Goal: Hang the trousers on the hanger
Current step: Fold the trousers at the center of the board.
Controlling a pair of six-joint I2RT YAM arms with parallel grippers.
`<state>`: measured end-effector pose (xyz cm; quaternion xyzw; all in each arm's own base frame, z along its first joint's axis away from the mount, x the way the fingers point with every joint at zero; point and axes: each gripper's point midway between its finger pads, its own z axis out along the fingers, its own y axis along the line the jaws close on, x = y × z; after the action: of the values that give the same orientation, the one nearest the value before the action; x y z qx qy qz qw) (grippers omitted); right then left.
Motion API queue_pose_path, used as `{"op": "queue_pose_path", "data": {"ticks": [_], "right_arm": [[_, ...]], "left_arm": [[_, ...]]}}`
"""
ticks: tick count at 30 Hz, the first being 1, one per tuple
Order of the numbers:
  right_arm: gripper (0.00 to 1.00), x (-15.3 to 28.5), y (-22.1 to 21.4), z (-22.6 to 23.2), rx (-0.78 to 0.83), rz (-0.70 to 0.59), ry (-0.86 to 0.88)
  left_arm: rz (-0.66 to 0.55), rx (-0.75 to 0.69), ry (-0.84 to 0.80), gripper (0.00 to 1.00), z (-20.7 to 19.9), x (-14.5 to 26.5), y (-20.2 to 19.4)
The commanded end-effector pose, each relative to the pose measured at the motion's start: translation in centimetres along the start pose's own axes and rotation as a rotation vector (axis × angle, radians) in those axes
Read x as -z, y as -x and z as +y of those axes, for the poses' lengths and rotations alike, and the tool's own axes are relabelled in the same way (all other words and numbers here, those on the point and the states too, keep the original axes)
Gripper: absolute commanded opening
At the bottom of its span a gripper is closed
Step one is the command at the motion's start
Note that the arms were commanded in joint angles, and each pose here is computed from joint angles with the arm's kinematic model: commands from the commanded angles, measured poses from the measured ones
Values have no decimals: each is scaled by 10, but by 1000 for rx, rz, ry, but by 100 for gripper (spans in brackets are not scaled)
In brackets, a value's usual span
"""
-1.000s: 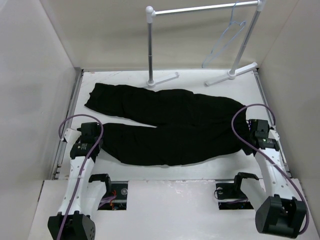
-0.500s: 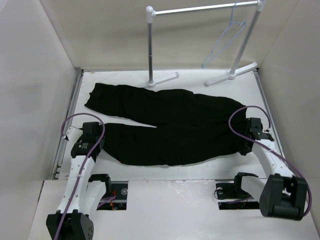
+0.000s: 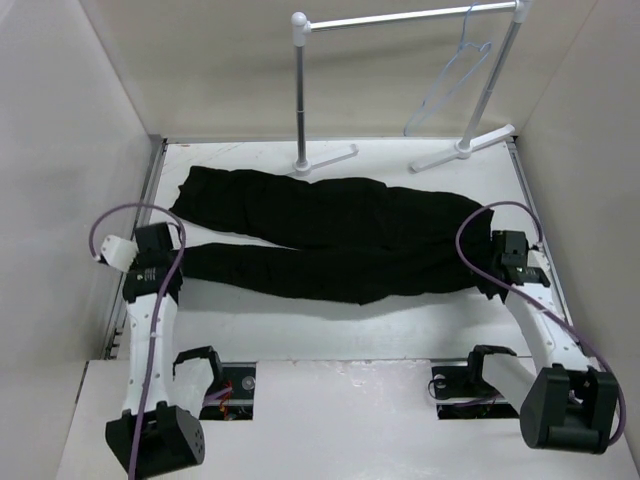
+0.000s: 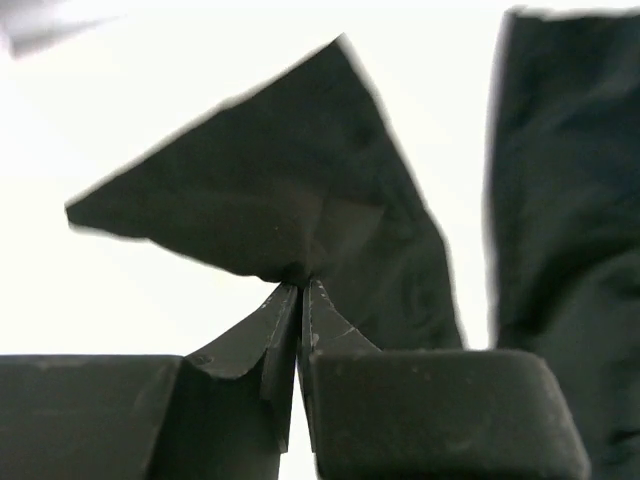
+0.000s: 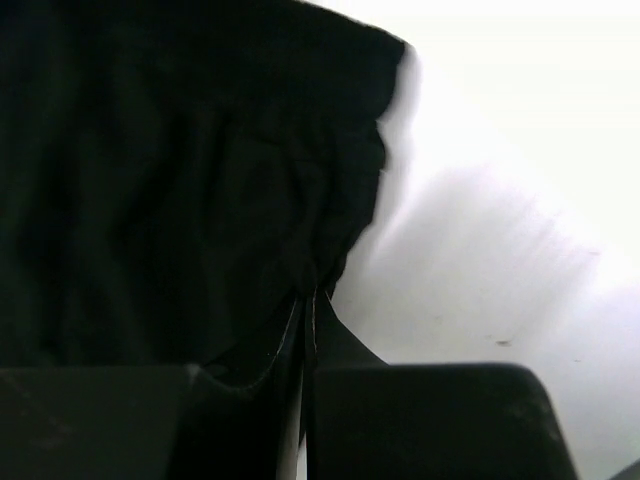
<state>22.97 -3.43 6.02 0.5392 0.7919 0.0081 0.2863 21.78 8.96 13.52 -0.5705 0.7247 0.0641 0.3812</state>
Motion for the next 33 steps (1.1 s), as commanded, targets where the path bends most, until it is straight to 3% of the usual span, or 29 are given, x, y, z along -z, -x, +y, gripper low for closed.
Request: {"op": "queue_pose_path", "data": {"ticks": [1, 12, 19, 26, 28, 33], "right_arm": [[5, 20, 21, 32, 18, -72, 103], [5, 37, 80, 119, 25, -152, 189], [5, 5, 117, 196, 77, -140, 205], [10, -58, 134, 245, 94, -83, 151], [16, -75, 135, 256, 86, -84, 144], [65, -73, 138, 282, 69, -93, 229]], "left_arm": [[-149, 5, -53, 3, -36, 17, 60], [-231, -29, -197, 3, -195, -30, 107], [-196, -174, -255, 3, -296, -91, 107], [-154, -289, -264, 8, -354, -162, 86], [-145, -302, -289, 13, -366, -176, 79], [-170, -298, -394, 51, -386, -161, 80]]}}
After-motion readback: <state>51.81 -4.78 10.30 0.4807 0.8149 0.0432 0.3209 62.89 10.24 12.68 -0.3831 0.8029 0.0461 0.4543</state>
